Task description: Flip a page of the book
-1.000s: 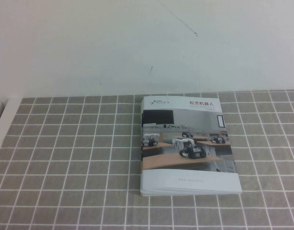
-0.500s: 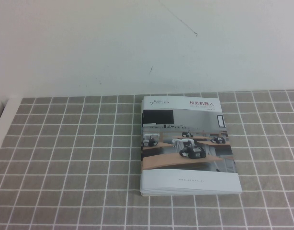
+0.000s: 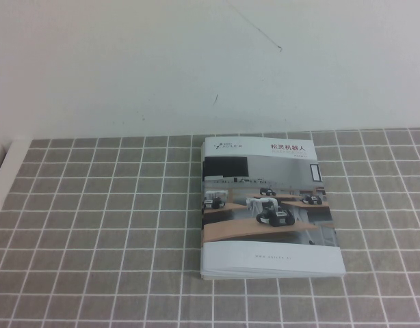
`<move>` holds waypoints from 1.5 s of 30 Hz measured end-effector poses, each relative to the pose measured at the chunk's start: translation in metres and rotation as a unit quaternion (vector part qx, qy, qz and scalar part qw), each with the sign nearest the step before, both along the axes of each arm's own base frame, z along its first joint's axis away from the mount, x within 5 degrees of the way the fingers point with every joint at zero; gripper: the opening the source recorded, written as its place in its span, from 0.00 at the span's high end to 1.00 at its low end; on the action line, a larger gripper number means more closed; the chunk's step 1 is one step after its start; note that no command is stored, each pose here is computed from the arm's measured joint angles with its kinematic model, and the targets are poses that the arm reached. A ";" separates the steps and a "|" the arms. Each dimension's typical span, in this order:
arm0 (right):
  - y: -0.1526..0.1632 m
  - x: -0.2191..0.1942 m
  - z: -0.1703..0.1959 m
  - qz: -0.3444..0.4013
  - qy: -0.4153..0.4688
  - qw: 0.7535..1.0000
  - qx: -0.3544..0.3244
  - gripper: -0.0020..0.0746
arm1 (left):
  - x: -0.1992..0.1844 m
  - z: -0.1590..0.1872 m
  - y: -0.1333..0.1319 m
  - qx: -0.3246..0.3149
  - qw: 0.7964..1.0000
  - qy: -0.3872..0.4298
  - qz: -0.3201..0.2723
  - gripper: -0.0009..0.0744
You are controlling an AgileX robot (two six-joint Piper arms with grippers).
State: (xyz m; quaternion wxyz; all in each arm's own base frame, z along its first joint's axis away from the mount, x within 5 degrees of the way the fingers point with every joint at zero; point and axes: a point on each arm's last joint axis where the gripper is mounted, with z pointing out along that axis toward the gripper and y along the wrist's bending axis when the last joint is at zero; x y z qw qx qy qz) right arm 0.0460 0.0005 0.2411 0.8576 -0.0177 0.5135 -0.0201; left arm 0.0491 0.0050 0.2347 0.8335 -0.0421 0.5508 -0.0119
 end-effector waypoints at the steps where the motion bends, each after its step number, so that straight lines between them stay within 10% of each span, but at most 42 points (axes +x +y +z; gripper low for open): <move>1: 0.000 -0.001 0.001 0.003 -0.008 1.000 0.005 0.98 | -0.001 0.002 0.000 -0.003 1.000 -0.012 0.001 0.99; 10: 0.000 -0.019 0.030 0.051 -0.159 0.984 0.067 0.98 | -0.018 0.028 0.003 -0.070 0.981 -0.178 -0.026 0.99; 20: 0.001 -0.064 0.161 0.046 -0.182 0.981 0.044 0.98 | -0.039 0.132 -0.003 -0.034 0.976 -0.211 -0.042 0.99; 29: -0.002 0.016 0.210 -0.028 0.116 0.992 -0.033 0.98 | 0.041 0.172 -0.005 -0.039 0.994 0.092 -0.042 0.99; 45: 0.014 0.135 0.099 0.063 0.486 0.871 0.026 0.98 | 0.172 0.092 -0.018 -0.184 0.883 0.422 -0.095 0.99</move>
